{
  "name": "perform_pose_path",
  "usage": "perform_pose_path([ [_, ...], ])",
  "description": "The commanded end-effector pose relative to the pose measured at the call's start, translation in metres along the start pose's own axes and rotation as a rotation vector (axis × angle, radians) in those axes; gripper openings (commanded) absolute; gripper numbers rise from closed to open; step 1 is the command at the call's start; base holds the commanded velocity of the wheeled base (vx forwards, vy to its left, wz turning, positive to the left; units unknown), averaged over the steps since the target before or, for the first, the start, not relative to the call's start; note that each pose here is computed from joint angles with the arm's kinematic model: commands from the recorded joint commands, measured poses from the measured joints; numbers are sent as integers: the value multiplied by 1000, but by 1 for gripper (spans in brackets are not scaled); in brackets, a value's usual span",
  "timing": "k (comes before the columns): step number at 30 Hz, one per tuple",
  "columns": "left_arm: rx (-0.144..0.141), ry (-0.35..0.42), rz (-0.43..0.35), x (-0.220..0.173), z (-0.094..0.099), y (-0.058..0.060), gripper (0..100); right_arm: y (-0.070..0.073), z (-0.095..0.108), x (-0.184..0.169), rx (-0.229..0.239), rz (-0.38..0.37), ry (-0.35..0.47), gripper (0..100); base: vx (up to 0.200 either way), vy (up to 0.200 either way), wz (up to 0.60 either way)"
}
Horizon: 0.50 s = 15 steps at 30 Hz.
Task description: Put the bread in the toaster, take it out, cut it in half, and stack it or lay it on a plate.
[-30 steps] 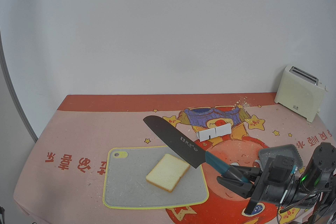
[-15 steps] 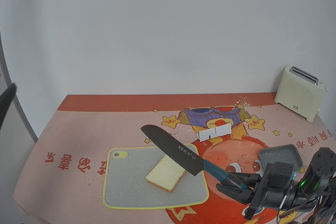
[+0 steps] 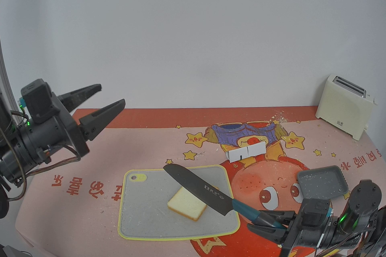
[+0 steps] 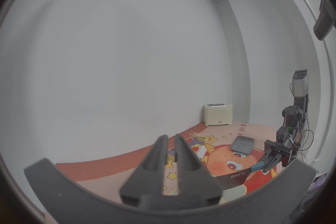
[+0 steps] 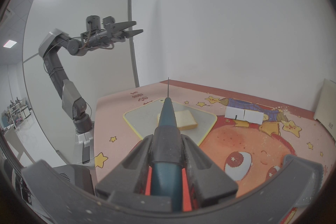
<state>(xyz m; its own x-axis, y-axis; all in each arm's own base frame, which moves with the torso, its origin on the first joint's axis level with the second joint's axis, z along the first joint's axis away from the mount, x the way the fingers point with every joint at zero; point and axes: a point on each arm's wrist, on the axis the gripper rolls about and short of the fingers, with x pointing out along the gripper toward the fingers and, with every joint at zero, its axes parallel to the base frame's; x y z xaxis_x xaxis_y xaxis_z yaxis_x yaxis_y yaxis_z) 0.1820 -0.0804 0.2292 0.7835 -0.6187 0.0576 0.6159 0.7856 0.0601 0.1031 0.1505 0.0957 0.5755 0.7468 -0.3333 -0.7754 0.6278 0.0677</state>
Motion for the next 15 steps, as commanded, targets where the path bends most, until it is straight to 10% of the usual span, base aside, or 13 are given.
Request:
perform_pose_path([
  [1,-24,58,-16,18,-13,1,0,0,-1,-2,-3,-8,-1,0,0,0,0],
  [8,-43,81,-74,20,-11,-11,0,0,-1,-2,-10,-23,3,0,0,0,0],
  [15,-164,90,-125,22,-8,-22,0,-1,1,-8,-31,-33,-18,0,0,0,0],
])
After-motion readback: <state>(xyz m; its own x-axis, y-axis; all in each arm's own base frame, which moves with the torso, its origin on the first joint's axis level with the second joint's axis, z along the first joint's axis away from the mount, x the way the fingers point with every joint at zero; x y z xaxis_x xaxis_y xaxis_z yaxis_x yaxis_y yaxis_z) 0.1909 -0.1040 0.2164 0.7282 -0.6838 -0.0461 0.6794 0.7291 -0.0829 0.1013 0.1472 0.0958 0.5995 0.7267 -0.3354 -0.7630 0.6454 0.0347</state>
